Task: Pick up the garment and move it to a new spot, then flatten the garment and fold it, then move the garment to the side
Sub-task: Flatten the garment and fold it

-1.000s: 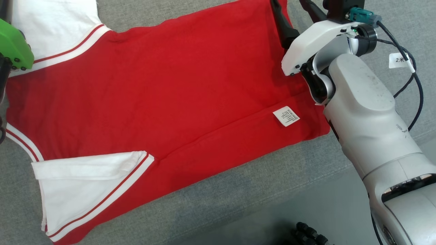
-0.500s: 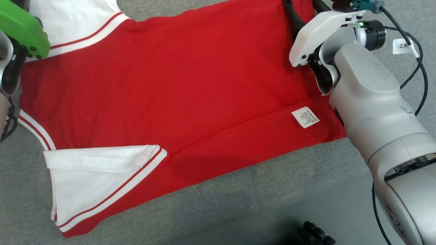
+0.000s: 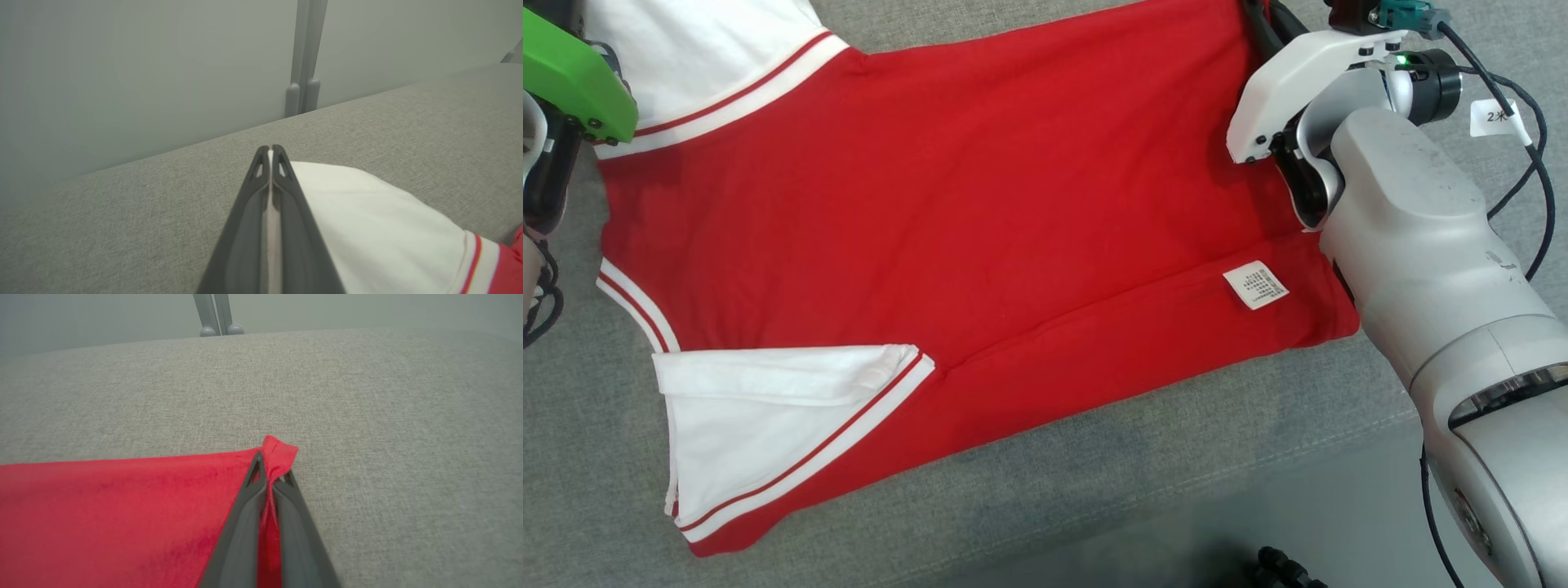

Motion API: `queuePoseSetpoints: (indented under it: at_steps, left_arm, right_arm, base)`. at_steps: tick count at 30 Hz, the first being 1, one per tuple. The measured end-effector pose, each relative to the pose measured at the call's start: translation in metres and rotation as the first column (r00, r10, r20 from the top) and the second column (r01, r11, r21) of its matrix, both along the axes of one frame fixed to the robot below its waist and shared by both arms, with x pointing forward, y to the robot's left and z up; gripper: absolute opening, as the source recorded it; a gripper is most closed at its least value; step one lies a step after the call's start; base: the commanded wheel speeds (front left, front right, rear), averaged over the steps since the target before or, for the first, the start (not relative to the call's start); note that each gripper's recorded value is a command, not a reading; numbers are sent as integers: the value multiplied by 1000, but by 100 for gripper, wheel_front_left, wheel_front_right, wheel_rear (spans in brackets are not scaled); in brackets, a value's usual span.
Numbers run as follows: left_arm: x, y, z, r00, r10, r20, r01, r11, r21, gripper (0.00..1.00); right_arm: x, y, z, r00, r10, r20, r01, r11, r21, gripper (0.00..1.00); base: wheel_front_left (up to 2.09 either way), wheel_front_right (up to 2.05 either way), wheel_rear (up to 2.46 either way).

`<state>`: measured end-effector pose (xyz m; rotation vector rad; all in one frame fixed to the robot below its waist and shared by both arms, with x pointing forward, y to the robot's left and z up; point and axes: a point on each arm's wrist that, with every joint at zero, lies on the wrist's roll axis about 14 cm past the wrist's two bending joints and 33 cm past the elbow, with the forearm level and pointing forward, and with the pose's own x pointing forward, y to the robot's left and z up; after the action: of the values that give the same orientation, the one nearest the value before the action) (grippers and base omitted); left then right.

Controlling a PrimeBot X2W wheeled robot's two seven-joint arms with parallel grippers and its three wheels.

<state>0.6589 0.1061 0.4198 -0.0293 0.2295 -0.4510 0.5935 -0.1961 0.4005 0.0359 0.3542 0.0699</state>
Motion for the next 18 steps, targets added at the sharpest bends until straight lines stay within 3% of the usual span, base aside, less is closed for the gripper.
queuePoseSetpoints:
  at_steps: [7, 18]
  left_arm:
    - [-17, -5, 22, 998, -25, 57, 28, 998, -62, 0]
    - [-67, -2, 62, 989, -29, 146, 54, 983, -176, 0]
  right_arm:
    - [0, 6, 16, 997, 38, 62, -37, 999, -12, 0]
    - [-30, 7, 18, 992, 88, 94, -86, 996, -22, 0]
  base:
    - [0, 0, 0]
    - [0, 0, 0]
